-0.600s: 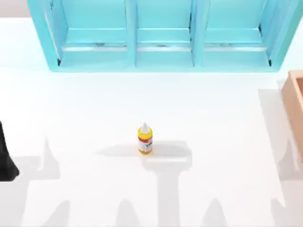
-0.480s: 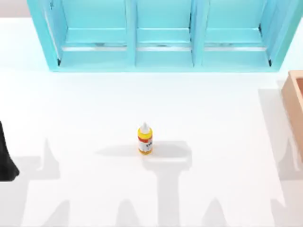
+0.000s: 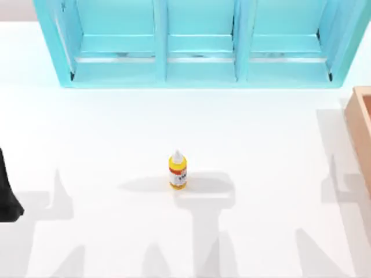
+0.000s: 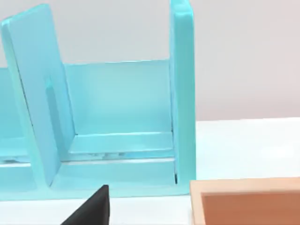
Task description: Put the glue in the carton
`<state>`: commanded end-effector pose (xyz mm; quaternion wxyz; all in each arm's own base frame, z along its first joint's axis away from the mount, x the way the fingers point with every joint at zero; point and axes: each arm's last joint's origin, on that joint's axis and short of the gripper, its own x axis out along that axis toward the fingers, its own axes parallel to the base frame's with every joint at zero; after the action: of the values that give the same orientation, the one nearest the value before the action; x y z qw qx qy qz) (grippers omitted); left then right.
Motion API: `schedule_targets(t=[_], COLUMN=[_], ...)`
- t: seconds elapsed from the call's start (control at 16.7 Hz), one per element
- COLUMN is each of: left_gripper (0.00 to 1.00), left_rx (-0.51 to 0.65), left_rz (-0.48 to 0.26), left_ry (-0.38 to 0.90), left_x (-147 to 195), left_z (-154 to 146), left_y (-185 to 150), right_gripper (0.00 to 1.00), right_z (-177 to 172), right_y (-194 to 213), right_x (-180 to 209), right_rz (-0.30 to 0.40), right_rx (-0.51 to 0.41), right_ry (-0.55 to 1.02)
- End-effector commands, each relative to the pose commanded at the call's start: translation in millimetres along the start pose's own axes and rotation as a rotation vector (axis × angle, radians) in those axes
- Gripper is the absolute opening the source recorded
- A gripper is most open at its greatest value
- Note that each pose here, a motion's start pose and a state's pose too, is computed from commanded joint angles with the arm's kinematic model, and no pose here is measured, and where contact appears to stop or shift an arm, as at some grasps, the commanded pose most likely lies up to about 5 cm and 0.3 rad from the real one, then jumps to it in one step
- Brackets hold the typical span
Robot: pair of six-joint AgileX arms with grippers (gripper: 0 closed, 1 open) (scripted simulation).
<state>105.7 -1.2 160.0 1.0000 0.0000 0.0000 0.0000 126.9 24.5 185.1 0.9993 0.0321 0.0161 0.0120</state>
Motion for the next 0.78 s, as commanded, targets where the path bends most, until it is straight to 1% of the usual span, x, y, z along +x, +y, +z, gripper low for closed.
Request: schedule_targets(t=[0.18, 0.36, 0.54, 0.78], left_gripper=[1.00, 1.00, 1.00, 1.00], left_rx=[0.000, 0.000, 0.000, 0.000], left_rz=[0.000, 0.000, 0.000, 0.000], left_ry=[0.000, 0.000, 0.000, 0.000], left_x=[0.0, 0.0, 0.0, 0.0], left_z=[0.0, 0.0, 0.0, 0.0], left_y=[0.0, 0.0, 0.0, 0.0], right_gripper=[1.00, 1.00, 1.00, 1.00], right_z=[5.7, -2.0, -23.6, -65.6], right_y=[28.8, 73.8, 129.9, 204.5], right_x=[23.5, 50.0, 66.7, 65.1], right_rz=[0.003, 0.002, 0.002, 0.005], right_rx=[0.010, -0.015, -0.051, -0.074], right_ry=[0.057, 0.110, 0.121, 0.080])
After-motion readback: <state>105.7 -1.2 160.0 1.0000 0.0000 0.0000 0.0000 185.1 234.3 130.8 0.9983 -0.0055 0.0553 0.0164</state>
